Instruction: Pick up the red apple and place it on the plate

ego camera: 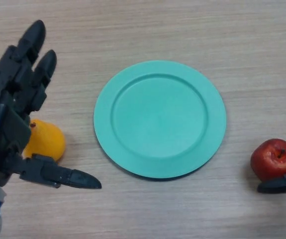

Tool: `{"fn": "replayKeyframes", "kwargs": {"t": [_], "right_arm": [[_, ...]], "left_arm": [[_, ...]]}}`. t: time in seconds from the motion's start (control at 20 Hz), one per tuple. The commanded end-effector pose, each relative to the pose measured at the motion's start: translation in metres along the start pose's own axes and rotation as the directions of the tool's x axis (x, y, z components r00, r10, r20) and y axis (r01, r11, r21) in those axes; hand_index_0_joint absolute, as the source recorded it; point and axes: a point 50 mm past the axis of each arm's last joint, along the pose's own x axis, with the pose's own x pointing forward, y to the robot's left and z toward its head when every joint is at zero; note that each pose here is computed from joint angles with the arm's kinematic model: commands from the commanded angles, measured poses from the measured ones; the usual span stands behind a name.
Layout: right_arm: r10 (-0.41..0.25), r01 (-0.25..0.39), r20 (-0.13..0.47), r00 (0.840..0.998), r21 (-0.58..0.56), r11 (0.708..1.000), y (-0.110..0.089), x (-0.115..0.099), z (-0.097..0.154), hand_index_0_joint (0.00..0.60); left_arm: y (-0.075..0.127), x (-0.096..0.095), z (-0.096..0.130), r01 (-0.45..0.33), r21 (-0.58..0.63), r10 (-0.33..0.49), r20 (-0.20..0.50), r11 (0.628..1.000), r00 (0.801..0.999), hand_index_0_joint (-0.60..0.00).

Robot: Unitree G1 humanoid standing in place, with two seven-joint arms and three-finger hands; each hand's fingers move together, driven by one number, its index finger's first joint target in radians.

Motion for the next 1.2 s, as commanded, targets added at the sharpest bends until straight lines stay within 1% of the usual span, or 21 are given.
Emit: {"fn": "replayKeyframes", "kwargs": {"t": [0.05, 0.2, 0.25, 0.3, 0.45, 0.55, 0.6, 0.65, 0.7, 0.8, 0.9, 1.0, 1.05, 1.1, 1.2], "right_arm": [[-0.013, 0.049, 0.220, 0.975, -0.155, 0.987, -0.023, 0.002, 0.025, 0.000], [-0.025, 0.053, 0.149, 0.988, -0.185, 0.981, -0.032, 0.004, 0.000, 0.000], [-0.030, 0.056, 0.137, 0.990, -0.187, 0.981, -0.033, 0.006, -0.006, 0.000], [-0.024, 0.046, 0.111, 0.994, -0.199, 0.979, -0.033, 0.007, -0.013, 0.000], [-0.022, 0.035, 0.063, 0.998, -0.210, 0.977, -0.030, 0.012, -0.031, 0.000], [-0.027, 0.036, 0.045, 0.999, -0.195, 0.980, -0.030, 0.013, -0.033, 0.198], [-0.034, 0.036, 0.016, 0.999, -0.174, 0.984, -0.029, 0.014, -0.037, 0.348], [-0.034, 0.032, -0.016, 0.999, -0.158, 0.987, -0.027, 0.013, -0.041, 0.448], [-0.033, 0.027, -0.068, 0.997, -0.097, 0.995, -0.023, 0.013, -0.045, 0.598], [-0.026, 0.021, -0.057, 0.998, -0.092, 0.996, -0.019, 0.014, -0.039, 0.600], [-0.014, 0.011, -0.047, 0.999, -0.059, 0.998, -0.012, 0.016, -0.028, 0.600], [0.010, -0.011, -0.023, 1.000, -0.037, 0.999, 0.000, 0.020, -0.013, 0.600], [0.018, -0.018, 0.007, 1.000, -0.034, 0.999, 0.007, 0.024, -0.003, 0.600], [0.030, -0.030, 0.019, 0.999, -0.018, 0.999, 0.014, 0.028, 0.007, 0.600], [0.069, -0.069, 0.048, 0.996, -0.014, 0.998, 0.030, 0.037, 0.025, 0.600]], "left_arm": [[0.004, -0.002, 0.030, -0.027, 0.108, 0.006, 0.192, 0.994, 0.981, 0.000], [0.002, -0.002, 0.029, -0.041, 0.112, 0.018, 0.195, 0.993, 0.981, 0.000], [0.001, -0.002, 0.029, -0.039, 0.116, 0.015, 0.196, 0.993, 0.981, 0.000], [0.000, -0.002, 0.029, -0.037, 0.117, 0.013, 0.197, 0.992, 0.980, 0.000], [-0.002, -0.003, 0.029, -0.031, 0.112, 0.008, 0.196, 0.993, 0.981, 0.000], [-0.001, -0.003, 0.028, -0.031, 0.109, 0.009, 0.194, 0.994, 0.981, 0.000], [-0.001, -0.004, 0.028, -0.032, 0.105, 0.011, 0.191, 0.994, 0.982, 0.000], [0.001, -0.005, 0.027, -0.035, 0.102, 0.015, 0.189, 0.994, 0.982, 0.000], [0.004, -0.007, 0.027, -0.045, 0.097, 0.026, 0.189, 0.994, 0.982, 0.000], [0.006, -0.008, 0.025, -0.050, 0.099, 0.031, 0.188, 0.994, 0.982, 0.000], [0.007, -0.008, 0.025, -0.058, 0.101, 0.038, 0.190, 0.993, 0.981, 0.000], [0.007, -0.009, 0.026, -0.061, 0.104, 0.040, 0.192, 0.993, 0.981, 0.000], [0.007, -0.009, 0.027, -0.061, 0.107, 0.040, 0.194, 0.992, 0.980, 0.000], [0.007, -0.010, 0.027, -0.059, 0.109, 0.037, 0.192, 0.992, 0.981, 0.000], [0.008, -0.010, 0.028, -0.057, 0.108, 0.035, 0.194, 0.992, 0.980, 0.000]]}}
